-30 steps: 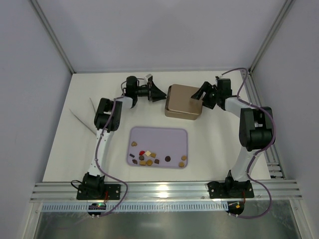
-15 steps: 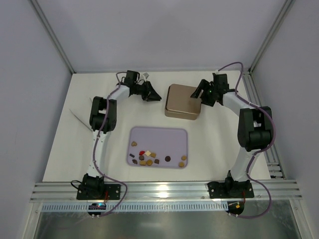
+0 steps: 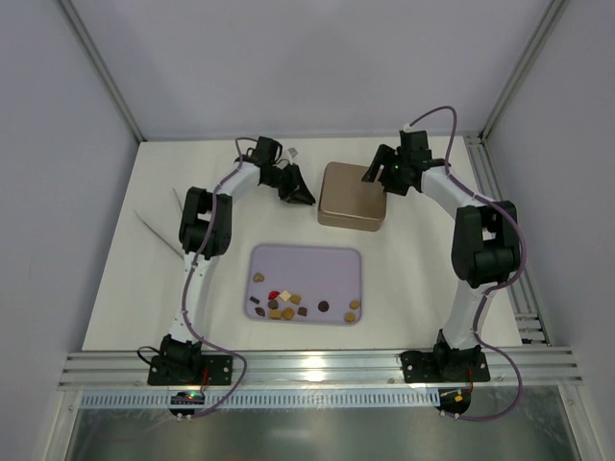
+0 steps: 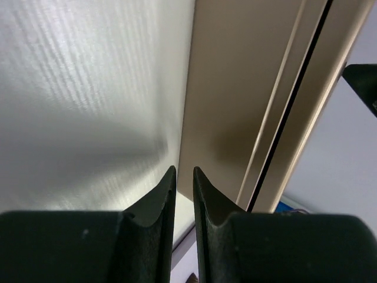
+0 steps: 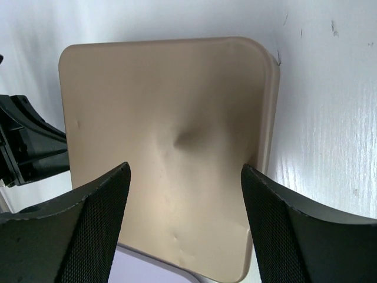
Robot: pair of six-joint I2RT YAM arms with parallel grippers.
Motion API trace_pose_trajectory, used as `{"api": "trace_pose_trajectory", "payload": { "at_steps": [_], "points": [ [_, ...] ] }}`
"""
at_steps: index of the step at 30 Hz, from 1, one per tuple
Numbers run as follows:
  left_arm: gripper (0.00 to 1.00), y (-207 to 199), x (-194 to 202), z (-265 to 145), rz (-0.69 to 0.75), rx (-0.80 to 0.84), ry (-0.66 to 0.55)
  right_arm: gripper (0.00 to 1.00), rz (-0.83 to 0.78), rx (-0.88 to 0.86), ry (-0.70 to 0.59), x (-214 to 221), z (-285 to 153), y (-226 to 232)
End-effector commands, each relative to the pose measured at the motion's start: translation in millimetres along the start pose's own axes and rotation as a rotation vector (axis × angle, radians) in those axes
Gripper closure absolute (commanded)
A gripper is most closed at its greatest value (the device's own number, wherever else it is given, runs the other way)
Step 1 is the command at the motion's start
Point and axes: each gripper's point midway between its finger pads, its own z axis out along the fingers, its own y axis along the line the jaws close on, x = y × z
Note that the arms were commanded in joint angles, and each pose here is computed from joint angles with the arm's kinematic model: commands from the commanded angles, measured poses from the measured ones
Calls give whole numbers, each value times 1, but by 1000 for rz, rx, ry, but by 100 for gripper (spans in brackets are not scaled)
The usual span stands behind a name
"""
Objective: Pack the chocolate
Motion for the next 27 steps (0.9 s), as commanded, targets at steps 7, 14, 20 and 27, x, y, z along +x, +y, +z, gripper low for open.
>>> {"api": "trace_pose_trajectory", "payload": {
  "at_steps": [7,14,20,27],
  "points": [
    [85,-29,-2,-9,93,-1,-15,23,-51,42,6,-1,3,2],
    [84,-29,-1,-11,112,-22,-11,23,-61,39,-22,-9,-2,11],
    [85,-26,0,-9,108,-33,-5,23,-84,40,-111,-31,-26,20],
    [84,-28,-3,-10,116,-35,-11,22,-85,105,-150,-40,-44,11]
  ]
}}
